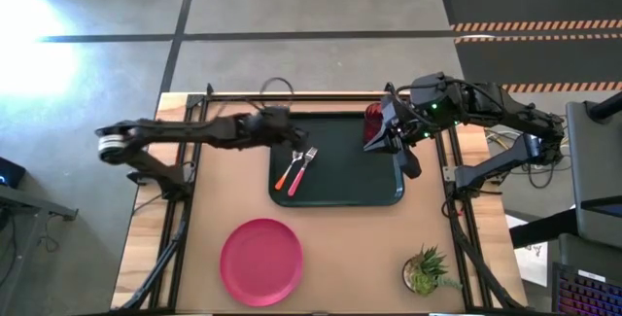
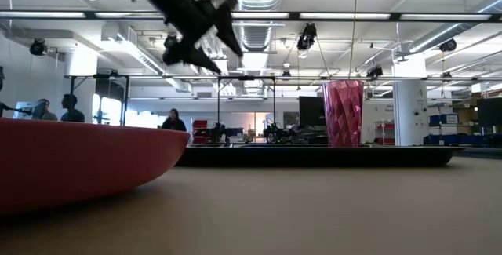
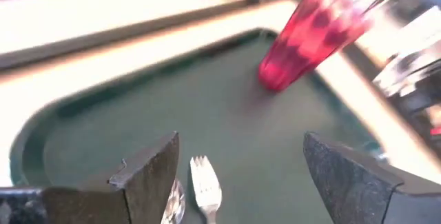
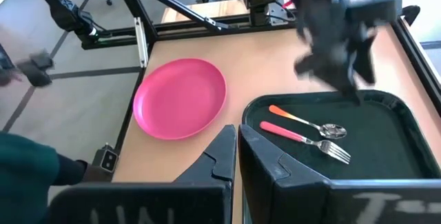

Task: Pick and place plate/cup/fork/spoon on tray
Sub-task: Put the pink plate on the black serving tray to the left of the pink fork

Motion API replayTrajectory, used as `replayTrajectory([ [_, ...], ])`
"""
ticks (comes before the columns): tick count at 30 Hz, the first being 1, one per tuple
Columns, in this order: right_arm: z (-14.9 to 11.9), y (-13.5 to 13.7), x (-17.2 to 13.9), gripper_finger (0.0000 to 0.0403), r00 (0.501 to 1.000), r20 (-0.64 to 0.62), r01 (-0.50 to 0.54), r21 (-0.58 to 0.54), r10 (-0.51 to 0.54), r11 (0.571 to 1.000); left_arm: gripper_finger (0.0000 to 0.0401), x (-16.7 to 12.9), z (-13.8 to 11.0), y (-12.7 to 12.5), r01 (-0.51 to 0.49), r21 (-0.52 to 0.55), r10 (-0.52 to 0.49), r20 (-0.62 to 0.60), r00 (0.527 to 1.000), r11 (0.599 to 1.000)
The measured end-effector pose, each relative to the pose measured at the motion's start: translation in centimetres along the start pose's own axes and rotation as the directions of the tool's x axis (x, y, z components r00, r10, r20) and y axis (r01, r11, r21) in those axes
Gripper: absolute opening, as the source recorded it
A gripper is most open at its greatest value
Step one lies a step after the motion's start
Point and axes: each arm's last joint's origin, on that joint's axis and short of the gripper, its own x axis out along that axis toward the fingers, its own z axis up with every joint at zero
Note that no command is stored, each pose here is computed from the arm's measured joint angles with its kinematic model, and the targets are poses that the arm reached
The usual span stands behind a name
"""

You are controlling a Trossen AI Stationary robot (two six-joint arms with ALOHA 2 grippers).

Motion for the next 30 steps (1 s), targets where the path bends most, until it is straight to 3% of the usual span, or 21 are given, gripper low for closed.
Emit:
replayTrajectory([
  [7,0.0,0.0,0.0,0.0009,1.000,-0.001,0.001,0.023,-0.001,1.000,0.0291,-7.5,3.0,0.4,0.113,0.070,-0.123,0.165,0.979,0.991],
  [15,-1.4,0.2,2.4,0.0009,0.995,-0.097,-0.008,0.137,0.022,0.991,0.0269,-13.7,3.5,2.6,0.081,0.107,-0.105,0.236,0.966,0.991],
  [23,-2.2,0.8,9.5,0.0009,0.985,-0.160,-0.041,0.182,0.071,0.982,0.0262,-16.9,3.3,4.1,0.102,0.131,-0.136,0.281,0.950,0.986],
  [30,-4.6,-0.1,17.7,0.0016,0.923,-0.363,-0.023,0.288,0.131,0.957,0.0262,-18.4,3.3,4.6,0.117,0.163,-0.163,0.313,0.936,0.980],
])
